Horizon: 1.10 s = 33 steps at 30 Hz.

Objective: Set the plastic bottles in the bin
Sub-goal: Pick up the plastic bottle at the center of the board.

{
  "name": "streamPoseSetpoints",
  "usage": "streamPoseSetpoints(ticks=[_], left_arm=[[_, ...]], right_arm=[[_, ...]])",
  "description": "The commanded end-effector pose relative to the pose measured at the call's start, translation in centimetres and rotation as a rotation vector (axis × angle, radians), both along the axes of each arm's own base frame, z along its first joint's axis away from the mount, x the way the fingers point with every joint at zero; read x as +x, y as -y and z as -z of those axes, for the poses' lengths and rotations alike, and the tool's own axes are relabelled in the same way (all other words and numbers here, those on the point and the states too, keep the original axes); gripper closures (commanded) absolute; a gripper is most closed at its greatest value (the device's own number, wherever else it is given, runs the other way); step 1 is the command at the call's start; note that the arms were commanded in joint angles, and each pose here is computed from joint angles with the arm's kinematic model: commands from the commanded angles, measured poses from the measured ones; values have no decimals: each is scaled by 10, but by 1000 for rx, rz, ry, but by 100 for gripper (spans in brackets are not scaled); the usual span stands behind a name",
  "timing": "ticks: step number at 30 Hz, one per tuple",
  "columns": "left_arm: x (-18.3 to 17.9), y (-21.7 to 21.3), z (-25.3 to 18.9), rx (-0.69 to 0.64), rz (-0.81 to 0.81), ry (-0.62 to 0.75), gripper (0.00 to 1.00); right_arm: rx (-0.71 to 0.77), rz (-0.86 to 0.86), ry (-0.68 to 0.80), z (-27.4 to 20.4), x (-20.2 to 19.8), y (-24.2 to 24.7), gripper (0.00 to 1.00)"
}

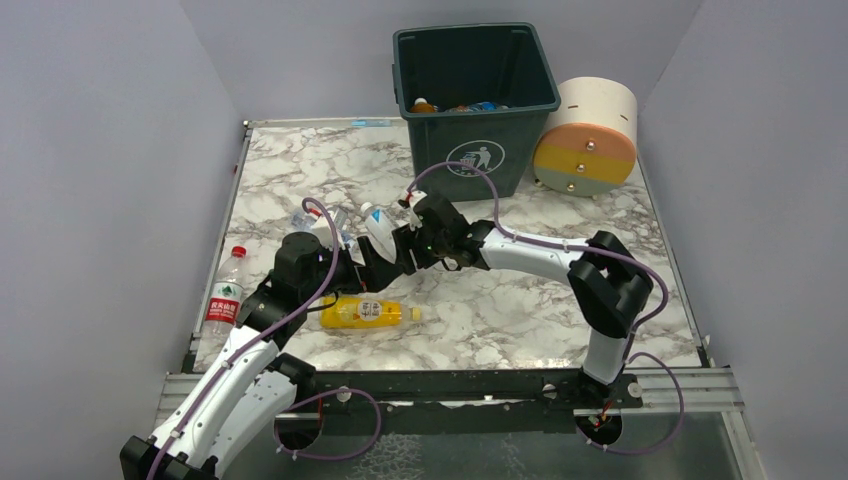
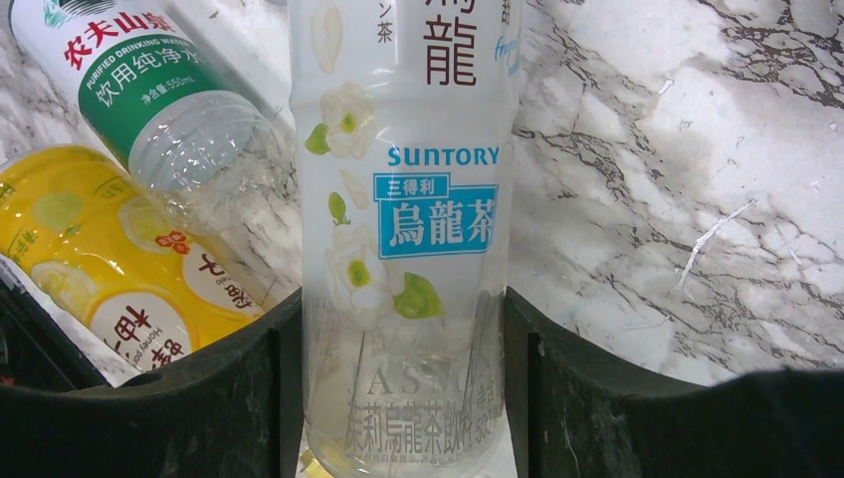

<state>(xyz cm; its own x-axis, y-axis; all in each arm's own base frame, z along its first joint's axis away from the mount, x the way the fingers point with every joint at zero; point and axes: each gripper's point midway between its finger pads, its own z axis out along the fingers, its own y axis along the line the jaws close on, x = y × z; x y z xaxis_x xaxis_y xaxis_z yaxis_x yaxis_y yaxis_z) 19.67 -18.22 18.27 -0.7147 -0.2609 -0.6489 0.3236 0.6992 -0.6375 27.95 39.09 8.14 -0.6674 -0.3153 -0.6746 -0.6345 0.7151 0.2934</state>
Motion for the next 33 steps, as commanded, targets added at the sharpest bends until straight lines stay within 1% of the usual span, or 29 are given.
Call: streamPoseSetpoints(ticks=[1, 13, 19, 24, 33], left_arm=[[5, 1, -13, -19, -8, 42, 1], [5, 2, -13, -20, -9, 42, 1], [6, 2, -15, -21, -9, 44, 1], [8, 4, -15, -21, -5, 44, 1], [10, 6, -15, -23, 0, 44, 1]], right_arm=[[14, 1, 47, -20, 0, 1, 39], [32, -5, 88, -47, -1, 7, 38], [45, 4, 131, -76, -6, 20, 38], [65, 18, 170, -106, -12, 34, 38], [181, 24, 293, -190, -23, 53, 38]])
